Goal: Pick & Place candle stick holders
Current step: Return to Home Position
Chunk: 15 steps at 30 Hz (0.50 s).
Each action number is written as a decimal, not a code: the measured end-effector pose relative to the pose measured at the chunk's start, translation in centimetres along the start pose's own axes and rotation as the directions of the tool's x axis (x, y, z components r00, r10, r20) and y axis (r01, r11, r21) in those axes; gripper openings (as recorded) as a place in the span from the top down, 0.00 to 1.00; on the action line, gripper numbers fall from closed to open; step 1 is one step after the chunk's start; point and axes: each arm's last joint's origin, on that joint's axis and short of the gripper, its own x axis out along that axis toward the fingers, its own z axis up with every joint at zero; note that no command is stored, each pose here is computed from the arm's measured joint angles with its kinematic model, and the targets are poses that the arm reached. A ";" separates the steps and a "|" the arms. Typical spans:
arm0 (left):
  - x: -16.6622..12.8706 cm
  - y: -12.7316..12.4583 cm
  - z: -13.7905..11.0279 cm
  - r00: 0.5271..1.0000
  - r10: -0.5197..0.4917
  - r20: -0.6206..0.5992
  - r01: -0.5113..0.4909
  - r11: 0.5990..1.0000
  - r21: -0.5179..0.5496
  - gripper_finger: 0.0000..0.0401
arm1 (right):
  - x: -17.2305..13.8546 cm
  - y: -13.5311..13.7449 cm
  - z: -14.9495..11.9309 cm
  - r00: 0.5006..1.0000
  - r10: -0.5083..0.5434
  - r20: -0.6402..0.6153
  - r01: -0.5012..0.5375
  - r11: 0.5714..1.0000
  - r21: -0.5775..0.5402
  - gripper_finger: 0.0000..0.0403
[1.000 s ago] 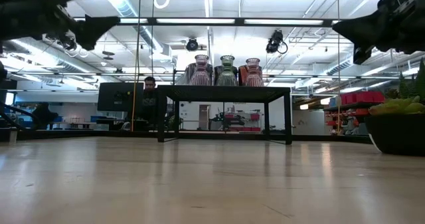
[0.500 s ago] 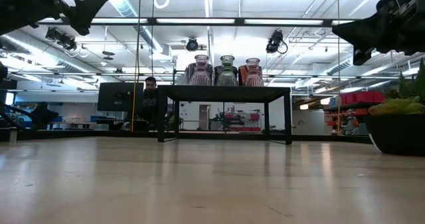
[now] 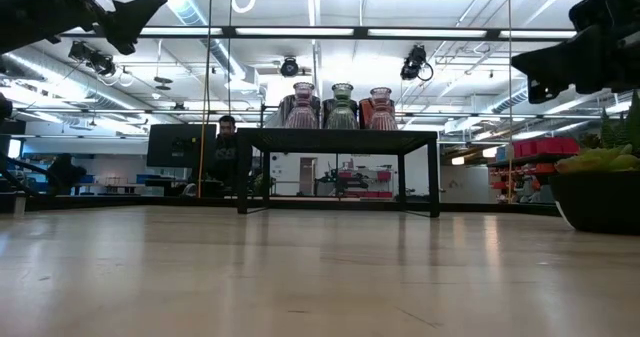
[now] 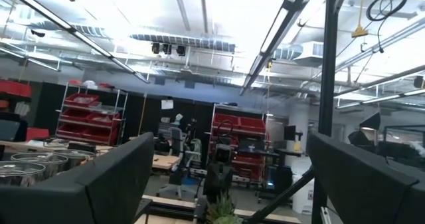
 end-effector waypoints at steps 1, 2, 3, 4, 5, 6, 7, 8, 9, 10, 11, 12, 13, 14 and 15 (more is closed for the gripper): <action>0.0 0.0 0.0 1.000 0.000 0.000 0.000 1.000 0.000 0.01 | 0.0 0.0 0.0 1.000 0.000 0.000 0.000 1.000 0.000 0.98; 0.0 0.0 0.0 1.000 0.000 0.000 0.000 1.000 0.000 0.01 | 0.0 0.0 0.0 1.000 -0.001 0.000 0.001 1.000 0.000 0.98; 0.0 0.0 0.0 1.000 0.000 0.000 0.000 1.000 0.000 0.01 | 0.0 0.0 0.0 1.000 -0.001 0.000 0.001 1.000 0.001 0.98; 0.0 0.0 0.0 1.000 0.000 0.000 0.000 1.000 0.000 0.01 | 0.0 0.0 0.0 1.000 -0.001 0.000 0.001 1.000 0.001 0.98; 0.0 0.0 0.0 1.000 0.000 0.000 0.000 1.000 0.000 0.01 | 0.0 0.0 0.0 1.000 -0.001 0.000 0.001 1.000 0.001 0.98; 0.0 0.0 0.0 1.000 0.000 0.000 0.000 1.000 0.000 0.01 | 0.0 0.0 0.0 1.000 -0.001 0.000 0.001 1.000 0.001 0.98; 0.0 0.0 0.0 1.000 0.000 0.000 0.000 1.000 0.000 0.01 | 0.0 0.0 0.0 1.000 -0.001 0.000 0.001 1.000 0.001 0.98; 0.0 0.0 0.0 1.000 0.000 0.001 0.000 1.000 0.000 0.01 | 0.0 0.0 0.0 1.000 -0.001 0.000 0.001 1.000 0.002 0.98; 0.0 0.0 0.0 1.000 0.000 0.000 0.000 1.000 0.000 0.01 | 0.0 0.0 0.0 1.000 -0.001 0.000 0.001 1.000 0.002 0.98; 0.0 0.0 0.0 1.000 0.000 0.000 0.000 1.000 0.000 0.01 | 0.0 0.0 0.0 1.000 -0.002 0.000 0.002 1.000 0.002 0.98; 0.0 0.0 0.0 1.000 0.000 0.000 0.000 1.000 0.000 0.01 | 0.0 0.0 0.0 1.000 -0.003 0.000 0.003 1.000 0.002 0.98; 0.0 0.0 0.0 1.000 0.000 0.000 0.000 1.000 0.000 0.01 | 0.0 0.0 0.0 1.000 -0.003 0.000 0.003 1.000 0.002 0.98; 0.0 0.0 0.0 1.000 0.000 0.000 0.000 1.000 0.000 0.01 | 0.0 0.0 0.0 1.000 -0.003 0.000 0.003 1.000 0.002 0.98; 0.0 0.0 0.0 1.000 0.000 0.000 0.000 1.000 0.000 0.01 | 0.0 0.0 0.0 1.000 -0.003 0.000 0.003 1.000 0.002 0.98; 0.0 0.0 0.0 1.000 0.000 0.003 0.000 1.000 0.000 0.01 | 0.0 0.0 0.0 1.000 -0.003 0.000 0.003 1.000 0.002 0.98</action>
